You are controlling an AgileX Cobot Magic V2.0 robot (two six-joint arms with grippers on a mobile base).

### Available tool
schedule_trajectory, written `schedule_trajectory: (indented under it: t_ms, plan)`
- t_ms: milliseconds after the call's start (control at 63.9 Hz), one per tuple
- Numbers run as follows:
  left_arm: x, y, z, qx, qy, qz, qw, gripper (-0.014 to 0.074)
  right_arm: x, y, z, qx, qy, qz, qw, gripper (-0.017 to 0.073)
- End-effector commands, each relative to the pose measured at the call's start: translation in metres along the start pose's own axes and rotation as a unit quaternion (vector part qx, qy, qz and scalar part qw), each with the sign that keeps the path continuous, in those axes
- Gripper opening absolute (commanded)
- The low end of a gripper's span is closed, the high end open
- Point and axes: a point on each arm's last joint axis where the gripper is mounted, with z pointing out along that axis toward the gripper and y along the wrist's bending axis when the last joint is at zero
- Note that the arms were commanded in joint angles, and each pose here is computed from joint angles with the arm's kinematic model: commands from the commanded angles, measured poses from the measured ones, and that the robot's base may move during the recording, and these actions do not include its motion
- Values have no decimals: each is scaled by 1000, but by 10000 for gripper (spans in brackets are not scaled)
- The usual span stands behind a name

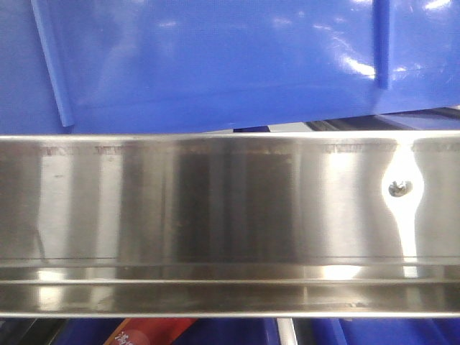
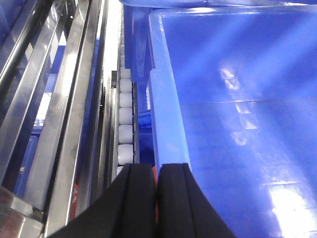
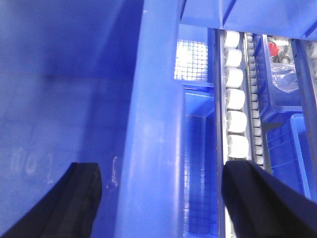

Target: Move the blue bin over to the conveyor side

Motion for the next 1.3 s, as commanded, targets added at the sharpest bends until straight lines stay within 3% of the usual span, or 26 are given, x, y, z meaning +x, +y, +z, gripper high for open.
schedule_trajectory:
  t_ms: [0,704,970,1173,1283]
  plan:
    - [0,-1,0,4,-5,-2,1000,6,0,-2,-9,2,-16,-4,1000,393]
    - [0,-1,0,7,-5,-4,1000,6,1,-3,-12,2,-18,-4,1000,379]
    - [0,-1,0,7,-4,-4,1000,6,1,-2,-12,0,-18,-3,1000,209]
    - [0,-1,0,7,-4,-4,1000,6,1,-2,-12,0,-18,-3,1000,-90]
    - [0,-2,0,9,-4,-6,1000,6,1,-2,-12,0,-18,-3,1000,-82]
